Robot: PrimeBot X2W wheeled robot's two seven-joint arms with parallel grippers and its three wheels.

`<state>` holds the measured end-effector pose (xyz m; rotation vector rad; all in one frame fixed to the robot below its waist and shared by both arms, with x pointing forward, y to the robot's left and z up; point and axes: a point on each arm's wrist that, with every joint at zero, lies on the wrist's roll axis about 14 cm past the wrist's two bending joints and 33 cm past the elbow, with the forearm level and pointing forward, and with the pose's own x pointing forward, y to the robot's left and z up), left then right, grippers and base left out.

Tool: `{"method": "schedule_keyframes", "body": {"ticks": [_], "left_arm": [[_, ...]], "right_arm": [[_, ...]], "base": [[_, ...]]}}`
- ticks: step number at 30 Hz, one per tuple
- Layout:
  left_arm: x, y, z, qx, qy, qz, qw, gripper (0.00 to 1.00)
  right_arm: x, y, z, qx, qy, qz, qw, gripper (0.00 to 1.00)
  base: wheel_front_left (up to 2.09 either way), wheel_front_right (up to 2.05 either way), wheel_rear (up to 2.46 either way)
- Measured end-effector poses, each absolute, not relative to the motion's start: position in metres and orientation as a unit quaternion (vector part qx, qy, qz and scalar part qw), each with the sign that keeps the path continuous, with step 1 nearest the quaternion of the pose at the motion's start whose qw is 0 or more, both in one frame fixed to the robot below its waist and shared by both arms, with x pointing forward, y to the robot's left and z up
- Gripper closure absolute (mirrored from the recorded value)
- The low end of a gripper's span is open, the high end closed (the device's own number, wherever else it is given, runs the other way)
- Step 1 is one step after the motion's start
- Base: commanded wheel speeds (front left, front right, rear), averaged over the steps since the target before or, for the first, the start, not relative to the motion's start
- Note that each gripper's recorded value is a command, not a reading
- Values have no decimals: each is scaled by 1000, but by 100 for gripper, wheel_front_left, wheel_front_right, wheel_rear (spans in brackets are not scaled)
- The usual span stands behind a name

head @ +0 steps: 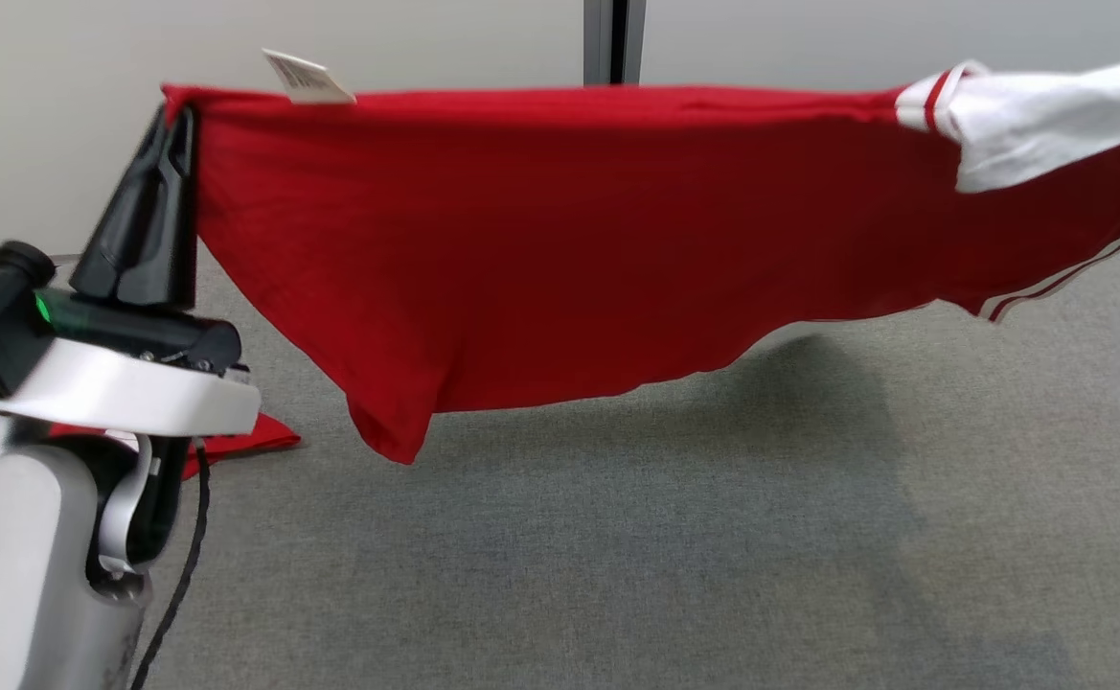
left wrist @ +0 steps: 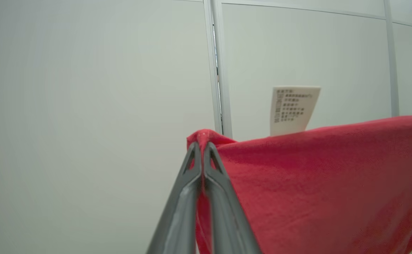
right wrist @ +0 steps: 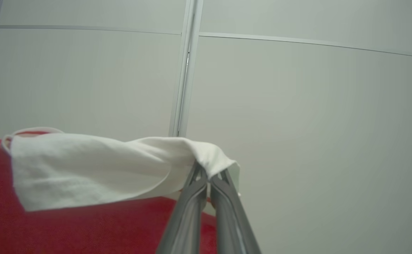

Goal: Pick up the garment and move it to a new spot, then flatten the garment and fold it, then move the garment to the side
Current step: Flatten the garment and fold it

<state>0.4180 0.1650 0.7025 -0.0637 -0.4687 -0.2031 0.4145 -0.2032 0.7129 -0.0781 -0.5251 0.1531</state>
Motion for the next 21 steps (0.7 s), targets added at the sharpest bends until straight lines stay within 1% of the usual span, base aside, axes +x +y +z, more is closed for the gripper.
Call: {"method": "schedule_keyframes", "body": {"ticks": [6,9,12,13,18,19,20,21], "left_arm": [[411,163,747,-14,-289,-104,952,100],[415,158,753,-14,-294,-111,949,100],[428,155,758,-14,-297,-117,948,100],[428,155,758,-14,-297,-117,948,100],[469,152,762,-27,-289,-127,948,100],[490,154,764,-30,-291,-124,948,100],[490,154,764,-30,-291,-124,948,100],[499,153,764,-31,-291,-125,948,100]], "right_arm": [[418,-206,747,-30,-291,78,953,100],[426,-208,753,-22,-293,76,953,100],[443,-208,756,-11,-287,79,955,100],[443,-208,756,-11,-287,79,955,100],[486,-202,762,-1,-275,90,957,100],[506,-197,767,3,-274,97,957,100],[506,-197,767,3,-274,97,957,100],[515,-193,770,3,-275,102,956,100]], "base": [[0,0,0],[0,0,0],[0,0,0],[0,0,0],[0,0,0],[0,0,0],[0,0,0],[0,0,0]]}}
